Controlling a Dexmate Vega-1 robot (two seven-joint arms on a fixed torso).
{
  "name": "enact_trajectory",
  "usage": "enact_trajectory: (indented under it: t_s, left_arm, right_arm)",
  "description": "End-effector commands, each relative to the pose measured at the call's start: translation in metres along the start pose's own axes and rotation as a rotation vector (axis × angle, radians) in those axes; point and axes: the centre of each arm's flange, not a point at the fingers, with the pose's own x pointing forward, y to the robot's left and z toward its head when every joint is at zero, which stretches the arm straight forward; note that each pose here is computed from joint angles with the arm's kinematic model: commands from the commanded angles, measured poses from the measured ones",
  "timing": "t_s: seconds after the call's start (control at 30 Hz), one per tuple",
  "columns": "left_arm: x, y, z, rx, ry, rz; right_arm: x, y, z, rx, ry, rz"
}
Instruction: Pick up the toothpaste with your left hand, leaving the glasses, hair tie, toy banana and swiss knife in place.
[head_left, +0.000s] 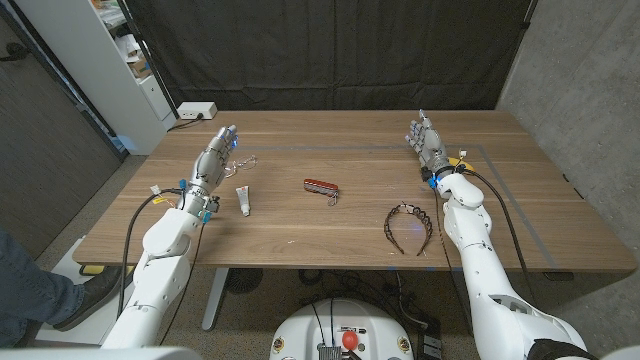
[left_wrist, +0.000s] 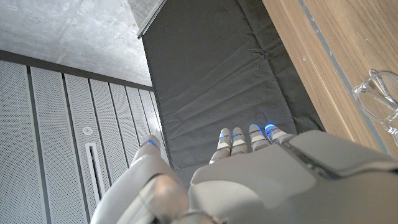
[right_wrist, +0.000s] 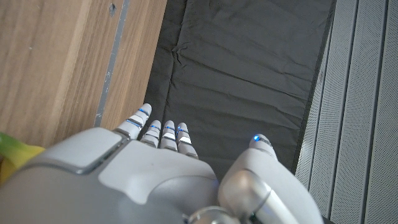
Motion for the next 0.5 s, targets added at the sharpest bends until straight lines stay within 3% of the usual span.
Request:
enact_trajectory:
  t_s: [0.03,0.5]
  left_arm:
    - [-0.010,0.002,0.002,0.027,0.015,-0.013]
    - [-0.023,0.009,0.002,0.071,0.019,-0.019]
  right_arm:
    - [-0.005,-0.002,0.001,-0.003,-0.003,-0.007]
    - [-0.011,-0.004,0.004,-0.016,-0.002,-0.016]
